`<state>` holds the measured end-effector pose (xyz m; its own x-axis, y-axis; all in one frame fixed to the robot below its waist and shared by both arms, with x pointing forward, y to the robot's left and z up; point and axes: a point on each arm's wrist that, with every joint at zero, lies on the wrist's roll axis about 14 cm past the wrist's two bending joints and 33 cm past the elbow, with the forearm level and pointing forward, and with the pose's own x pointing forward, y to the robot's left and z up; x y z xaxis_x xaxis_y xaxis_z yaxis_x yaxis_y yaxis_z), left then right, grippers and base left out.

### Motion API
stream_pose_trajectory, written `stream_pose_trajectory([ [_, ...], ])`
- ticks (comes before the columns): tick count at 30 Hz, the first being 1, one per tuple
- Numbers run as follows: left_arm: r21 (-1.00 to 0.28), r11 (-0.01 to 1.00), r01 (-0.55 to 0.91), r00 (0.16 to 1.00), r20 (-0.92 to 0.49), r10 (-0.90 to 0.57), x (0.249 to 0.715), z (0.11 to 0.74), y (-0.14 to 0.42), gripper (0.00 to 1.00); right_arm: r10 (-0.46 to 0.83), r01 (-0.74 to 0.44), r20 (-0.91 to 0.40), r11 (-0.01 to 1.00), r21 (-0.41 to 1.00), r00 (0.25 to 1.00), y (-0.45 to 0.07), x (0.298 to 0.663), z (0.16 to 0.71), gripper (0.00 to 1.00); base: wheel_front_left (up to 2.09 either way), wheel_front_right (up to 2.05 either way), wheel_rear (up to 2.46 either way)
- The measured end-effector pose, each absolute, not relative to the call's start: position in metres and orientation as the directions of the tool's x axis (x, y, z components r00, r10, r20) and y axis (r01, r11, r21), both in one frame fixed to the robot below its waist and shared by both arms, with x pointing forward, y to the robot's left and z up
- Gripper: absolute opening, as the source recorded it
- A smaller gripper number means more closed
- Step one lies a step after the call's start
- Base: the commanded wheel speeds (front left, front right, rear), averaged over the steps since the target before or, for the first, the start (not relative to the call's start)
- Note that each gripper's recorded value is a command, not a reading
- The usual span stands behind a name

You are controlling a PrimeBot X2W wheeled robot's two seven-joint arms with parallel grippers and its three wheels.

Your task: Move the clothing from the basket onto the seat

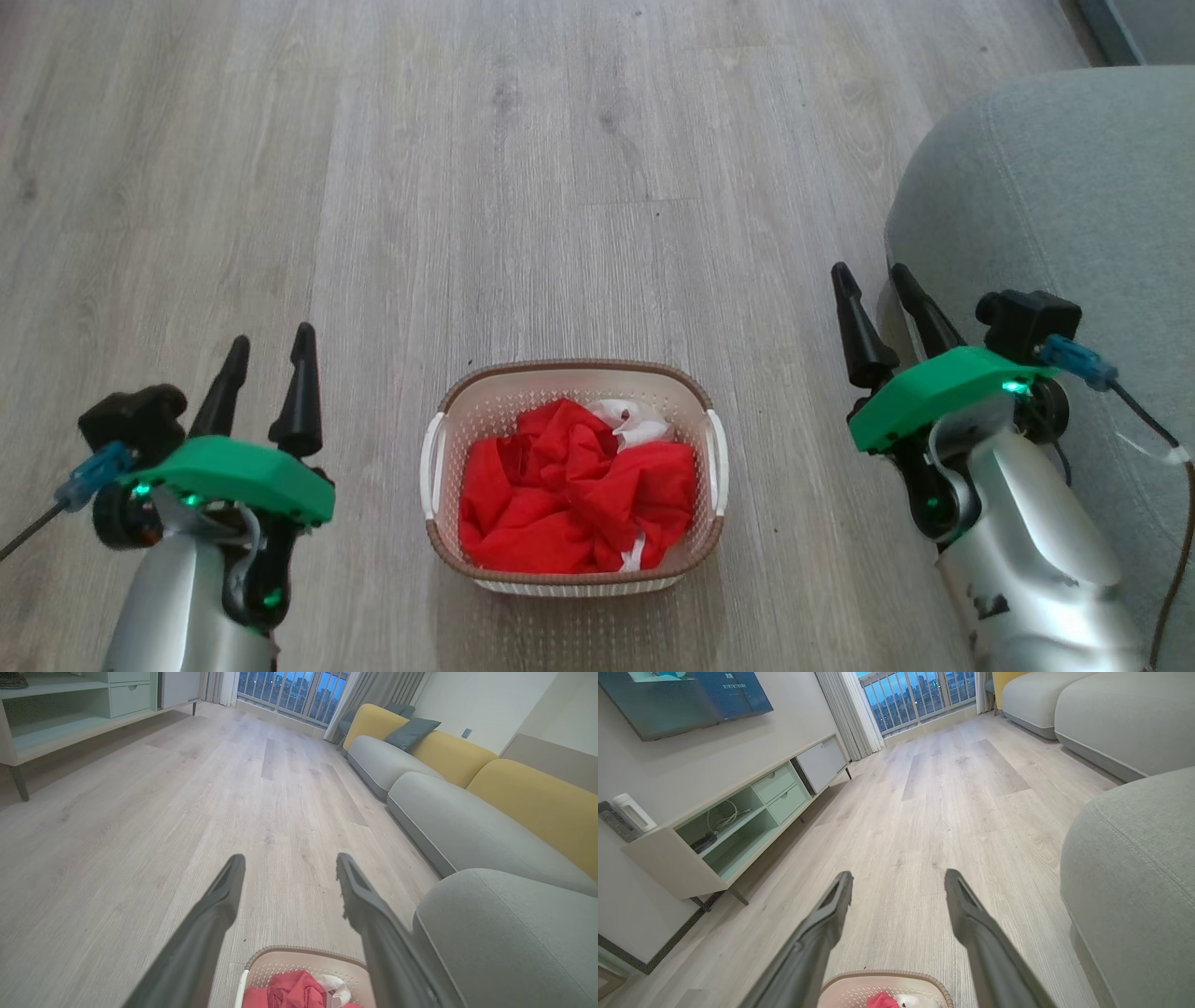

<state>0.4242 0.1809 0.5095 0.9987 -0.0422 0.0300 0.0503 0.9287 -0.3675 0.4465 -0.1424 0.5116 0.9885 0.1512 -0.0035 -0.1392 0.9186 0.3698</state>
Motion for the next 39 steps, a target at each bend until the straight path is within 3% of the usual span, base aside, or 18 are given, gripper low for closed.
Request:
stream_pose_trajectory([
  [27, -0.089, 0.992, 0.095, 0.987, 0.137, -0.082, 0.441, 0.537, 0.177, 1.00, 0.210, -0.214, 0.080, 0.976, 0.049, 0.974, -0.135, 0.465, 0.538, 1.00, 0.00, 0.00, 0.00],
  [39, -0.092, 0.993, 0.080, 0.991, 0.113, -0.069, 0.441, 0.529, 0.179, 1.00, 0.180, -0.185, 0.087, 0.982, 0.040, 0.980, -0.145, 0.466, 0.540, 1.00, 0.00, 0.00, 0.00],
])
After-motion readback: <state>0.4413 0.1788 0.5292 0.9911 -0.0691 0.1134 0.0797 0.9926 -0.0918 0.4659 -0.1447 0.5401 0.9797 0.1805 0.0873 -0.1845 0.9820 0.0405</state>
